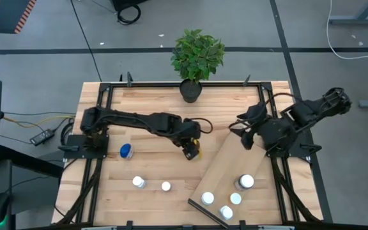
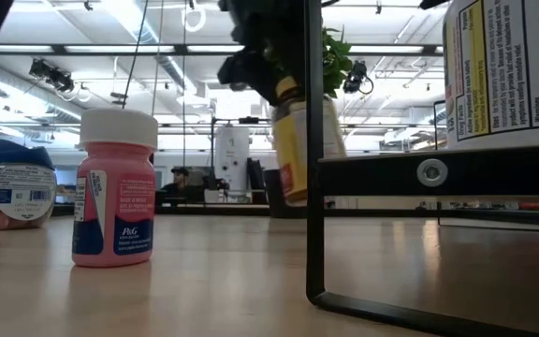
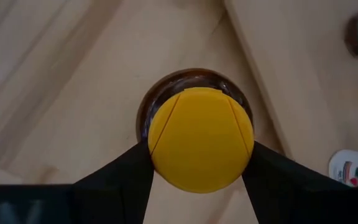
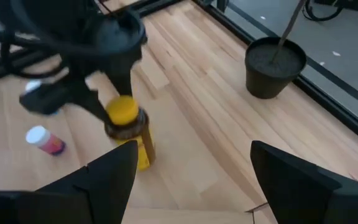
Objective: Pick and place medicine bottles onto shelf by color
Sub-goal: Put the yellow medicine bottle on the shelf
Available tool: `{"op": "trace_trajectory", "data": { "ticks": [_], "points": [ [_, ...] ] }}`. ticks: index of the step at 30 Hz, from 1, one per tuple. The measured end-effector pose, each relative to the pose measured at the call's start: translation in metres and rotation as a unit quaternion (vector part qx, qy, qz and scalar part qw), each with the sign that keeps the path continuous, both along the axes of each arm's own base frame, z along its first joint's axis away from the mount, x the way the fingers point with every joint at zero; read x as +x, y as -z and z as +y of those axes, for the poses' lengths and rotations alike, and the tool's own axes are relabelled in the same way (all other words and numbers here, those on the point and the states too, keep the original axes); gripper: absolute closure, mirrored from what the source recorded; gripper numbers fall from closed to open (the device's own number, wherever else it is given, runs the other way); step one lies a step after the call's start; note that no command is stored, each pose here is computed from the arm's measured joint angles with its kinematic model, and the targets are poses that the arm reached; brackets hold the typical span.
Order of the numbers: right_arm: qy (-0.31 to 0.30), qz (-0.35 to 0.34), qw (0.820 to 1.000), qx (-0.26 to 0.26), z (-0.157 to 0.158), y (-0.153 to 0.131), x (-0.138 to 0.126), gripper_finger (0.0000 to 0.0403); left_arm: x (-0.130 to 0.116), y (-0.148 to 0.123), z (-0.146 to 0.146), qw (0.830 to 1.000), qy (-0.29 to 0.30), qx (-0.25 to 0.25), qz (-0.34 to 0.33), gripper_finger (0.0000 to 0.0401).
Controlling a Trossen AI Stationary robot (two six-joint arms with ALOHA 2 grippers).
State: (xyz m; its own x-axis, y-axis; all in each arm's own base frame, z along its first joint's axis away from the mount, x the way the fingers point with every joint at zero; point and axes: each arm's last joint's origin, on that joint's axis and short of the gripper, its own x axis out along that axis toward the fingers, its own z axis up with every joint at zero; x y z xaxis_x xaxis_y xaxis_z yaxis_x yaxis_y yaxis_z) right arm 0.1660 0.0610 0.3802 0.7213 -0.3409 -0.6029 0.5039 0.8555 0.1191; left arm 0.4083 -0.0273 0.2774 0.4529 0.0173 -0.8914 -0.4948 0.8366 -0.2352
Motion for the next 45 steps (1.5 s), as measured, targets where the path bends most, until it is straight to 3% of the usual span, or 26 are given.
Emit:
{"op": "trace_trajectory", "data": {
  "ticks": [6,14,24,31,36,41,45],
  "points": [
    [-0.006,-0.017,1.000,0.003,-0.006,-0.007,-0.012,0.0084,0.017,0.009,-0.009,1.000,-0.005,0.022,0.007,0.0184],
    [-0.052,0.004,0.998,0.022,-0.003,-0.006,-0.012,0.0084,0.013,0.021,-0.009,0.998,-0.015,0.033,0.054,0.0169],
    [-0.065,0.012,0.998,0.006,-0.003,-0.006,-0.012,0.0084,0.012,0.015,-0.010,0.999,-0.019,0.007,0.043,0.0095],
    [-0.061,0.009,0.998,0.002,-0.004,-0.006,-0.012,0.0084,-0.004,-0.022,-0.005,0.999,-0.033,-0.003,-0.004,0.0039],
    [-0.049,-0.001,0.999,-0.010,-0.003,-0.005,-0.008,0.0084,-0.023,-0.054,-0.003,0.999,-0.029,0.011,-0.043,0.0024],
    [-0.068,0.019,0.997,-0.029,0.009,0.007,0.015,0.0084,-0.044,-0.074,-0.005,0.998,-0.016,0.043,-0.048,0.0026],
    [-0.090,0.069,0.992,-0.047,0.022,0.027,0.041,0.0084,-0.055,-0.085,-0.013,0.996,0.030,0.060,-0.056,0.0031]
  ]
}}
